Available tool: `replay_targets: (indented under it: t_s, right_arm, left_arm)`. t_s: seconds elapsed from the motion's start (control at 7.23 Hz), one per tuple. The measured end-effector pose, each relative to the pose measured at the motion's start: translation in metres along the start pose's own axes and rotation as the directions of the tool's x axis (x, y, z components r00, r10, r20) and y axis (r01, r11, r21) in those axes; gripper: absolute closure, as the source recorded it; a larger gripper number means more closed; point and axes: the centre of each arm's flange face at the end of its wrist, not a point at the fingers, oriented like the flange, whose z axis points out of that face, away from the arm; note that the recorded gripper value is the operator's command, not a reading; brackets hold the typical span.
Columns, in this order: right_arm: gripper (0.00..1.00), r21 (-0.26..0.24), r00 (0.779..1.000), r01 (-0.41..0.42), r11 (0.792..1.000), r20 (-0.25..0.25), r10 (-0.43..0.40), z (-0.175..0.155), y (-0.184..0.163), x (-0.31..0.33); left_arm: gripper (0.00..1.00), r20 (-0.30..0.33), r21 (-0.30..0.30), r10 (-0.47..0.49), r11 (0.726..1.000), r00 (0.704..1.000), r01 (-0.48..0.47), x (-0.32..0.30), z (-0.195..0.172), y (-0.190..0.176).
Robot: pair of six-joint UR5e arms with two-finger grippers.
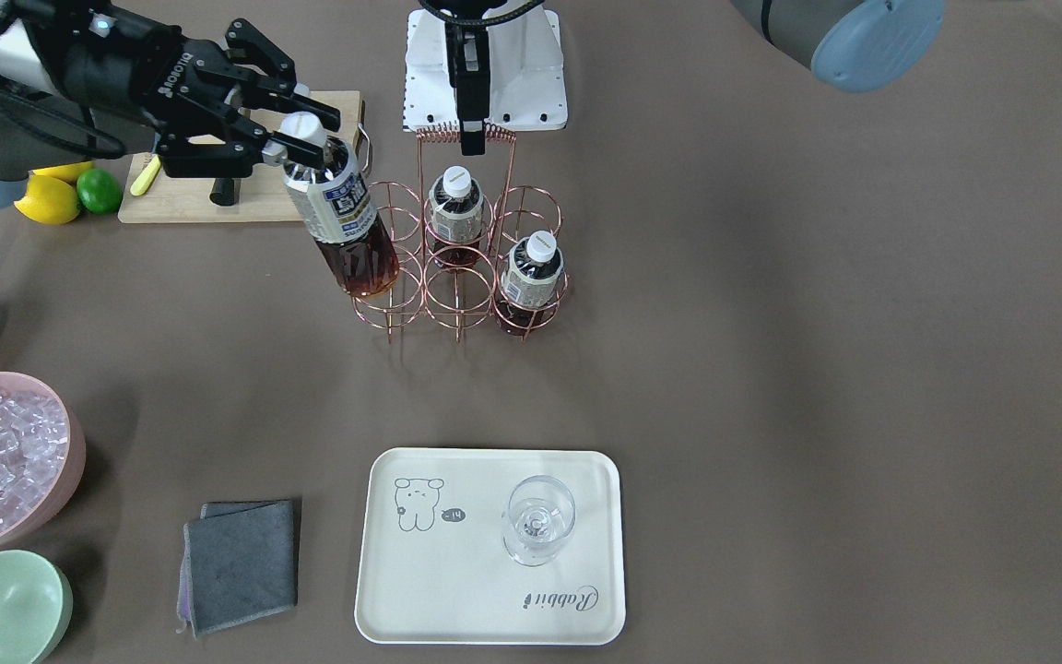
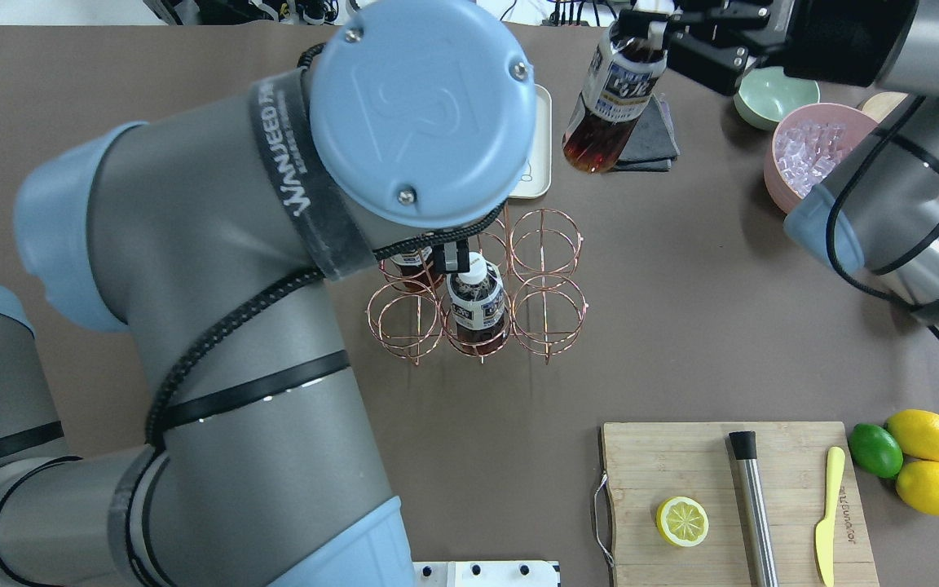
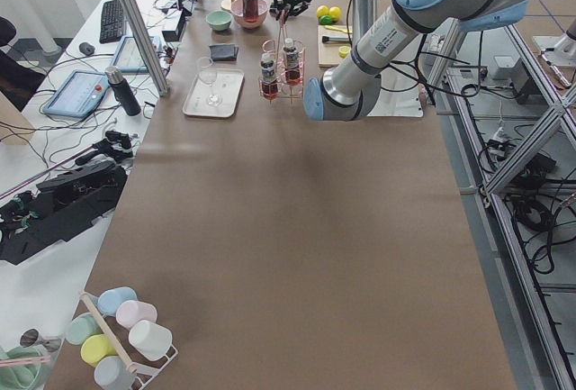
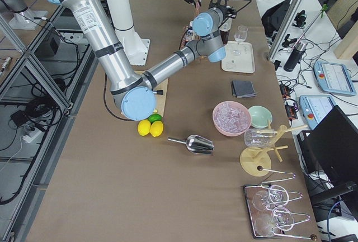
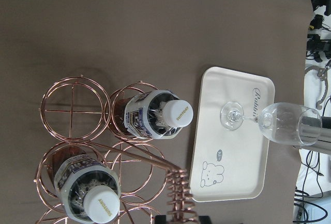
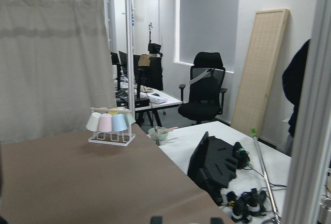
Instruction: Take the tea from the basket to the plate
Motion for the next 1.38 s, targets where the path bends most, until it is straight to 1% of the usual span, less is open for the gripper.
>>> replay_targets:
  t_s: [0.14, 0.28, 0.42, 0.55, 0.69, 0.83, 1.11, 1.25, 1.38]
  right_arm:
    - [1.00, -0.031, 0.997, -0.012, 0.999, -0.071, 0.010, 0.013, -0.001, 0.043]
    - [1.00, -0.055, 0.991, -0.028, 0.998, -0.133, 0.021, 0.035, 0.002, 0.082]
    - [1.00, -0.056, 0.981, -0.047, 0.997, -0.192, 0.036, 0.059, 0.010, 0.104]
    - [1.00, -0.053, 0.969, -0.067, 0.996, -0.243, 0.053, 0.088, 0.023, 0.113]
    - [1.00, -0.049, 0.958, -0.085, 0.995, -0.280, 0.068, 0.118, 0.036, 0.114]
    - [1.00, -0.047, 0.949, -0.100, 0.994, -0.304, 0.081, 0.148, 0.050, 0.107]
    - [1.00, -0.032, 0.937, -0.119, 0.992, -0.334, 0.102, 0.192, 0.088, 0.084]
    - [1.00, -0.022, 0.933, -0.125, 0.992, -0.342, 0.110, 0.206, 0.109, 0.071]
    - [1.00, -0.013, 0.932, -0.129, 0.992, -0.342, 0.117, 0.213, 0.128, 0.062]
  left_arm:
    - [1.00, -0.005, 0.014, 0.022, 1.000, 1.000, -0.022, 0.011, 0.003, -0.020]
    - [1.00, 0.000, 0.032, 0.045, 0.998, 0.999, -0.045, 0.023, 0.010, -0.053]
    - [1.00, 0.006, 0.053, 0.064, 0.997, 0.998, -0.064, 0.046, 0.016, -0.093]
    - [1.00, 0.018, 0.071, 0.076, 0.994, 0.997, -0.077, 0.078, 0.029, -0.144]
    - [1.00, 0.024, 0.089, 0.084, 0.992, 0.996, -0.086, 0.114, 0.046, -0.213]
    - [1.00, 0.020, 0.117, 0.090, 0.989, 0.996, -0.092, 0.154, 0.057, -0.288]
    - [1.00, 0.044, 0.170, 0.087, 0.981, 0.995, -0.093, 0.252, 0.093, -0.437]
    - [1.00, 0.021, 0.185, 0.070, 0.980, 0.997, -0.072, 0.293, 0.119, -0.508]
    - [0.03, -0.006, 0.196, 0.061, 0.979, 0.998, -0.058, 0.319, 0.149, -0.570]
